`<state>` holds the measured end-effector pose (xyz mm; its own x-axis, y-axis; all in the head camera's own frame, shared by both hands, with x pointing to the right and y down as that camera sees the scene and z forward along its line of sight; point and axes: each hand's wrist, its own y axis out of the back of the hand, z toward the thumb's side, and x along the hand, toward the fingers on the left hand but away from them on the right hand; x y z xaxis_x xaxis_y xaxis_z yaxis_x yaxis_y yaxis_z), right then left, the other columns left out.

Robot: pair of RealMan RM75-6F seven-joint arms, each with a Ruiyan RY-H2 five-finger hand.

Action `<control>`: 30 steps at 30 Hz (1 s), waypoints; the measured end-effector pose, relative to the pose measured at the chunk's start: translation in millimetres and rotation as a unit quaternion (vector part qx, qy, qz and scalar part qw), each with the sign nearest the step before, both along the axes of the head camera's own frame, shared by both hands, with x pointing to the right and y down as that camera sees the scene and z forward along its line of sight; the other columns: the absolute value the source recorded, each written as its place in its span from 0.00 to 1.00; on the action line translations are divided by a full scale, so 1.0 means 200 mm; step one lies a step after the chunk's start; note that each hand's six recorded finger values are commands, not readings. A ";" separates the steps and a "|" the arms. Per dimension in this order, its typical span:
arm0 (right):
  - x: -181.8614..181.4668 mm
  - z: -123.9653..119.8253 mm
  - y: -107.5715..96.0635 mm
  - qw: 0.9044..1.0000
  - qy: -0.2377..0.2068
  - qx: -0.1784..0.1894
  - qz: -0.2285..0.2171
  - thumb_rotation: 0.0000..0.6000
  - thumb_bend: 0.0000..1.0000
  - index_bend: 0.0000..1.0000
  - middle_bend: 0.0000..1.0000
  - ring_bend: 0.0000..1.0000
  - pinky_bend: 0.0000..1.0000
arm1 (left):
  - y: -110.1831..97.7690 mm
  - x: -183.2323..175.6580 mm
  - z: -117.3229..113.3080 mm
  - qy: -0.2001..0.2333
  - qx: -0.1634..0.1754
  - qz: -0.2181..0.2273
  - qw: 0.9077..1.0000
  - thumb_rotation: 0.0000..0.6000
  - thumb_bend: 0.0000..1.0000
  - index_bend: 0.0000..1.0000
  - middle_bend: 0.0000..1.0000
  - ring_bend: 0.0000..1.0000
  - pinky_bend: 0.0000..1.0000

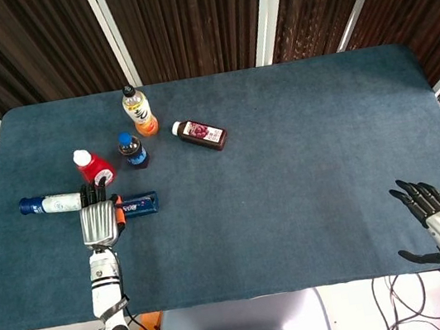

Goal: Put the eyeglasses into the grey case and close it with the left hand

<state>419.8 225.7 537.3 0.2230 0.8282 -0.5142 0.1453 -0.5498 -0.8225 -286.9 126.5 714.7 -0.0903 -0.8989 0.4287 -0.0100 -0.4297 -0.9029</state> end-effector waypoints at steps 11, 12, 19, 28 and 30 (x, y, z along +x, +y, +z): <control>0.01 -0.01 -0.01 1.000 -0.002 0.003 0.004 1.00 0.25 0.00 0.00 0.00 0.00 | -0.05 -0.01 0.10 0.009 -0.027 -0.020 0.999 1.00 0.50 0.65 0.11 0.01 0.03; 0.01 -0.01 -0.01 1.000 -0.002 0.003 0.004 1.00 0.25 0.00 0.00 0.00 0.00 | -0.06 -0.01 0.11 0.009 -0.028 -0.021 0.999 1.00 0.50 0.65 0.11 0.01 0.03; 0.01 -0.01 -0.01 1.000 -0.001 0.003 0.005 1.00 0.25 0.00 0.00 0.00 0.00 | -0.08 -0.02 0.14 0.003 -0.034 -0.027 0.999 1.00 0.50 0.65 0.11 0.02 0.03; 0.02 -0.01 -0.01 1.000 0.000 0.003 0.006 1.00 0.25 0.00 0.00 0.00 0.00 | -0.09 -0.04 0.19 -0.004 -0.040 -0.034 0.999 1.00 0.49 0.54 0.10 0.02 0.04; 0.02 -0.01 -0.01 1.000 0.000 0.003 0.007 1.00 0.25 0.00 0.00 0.00 0.00 | -0.09 -0.05 0.20 -0.006 -0.039 -0.038 0.998 1.00 0.46 0.45 0.09 0.02 0.05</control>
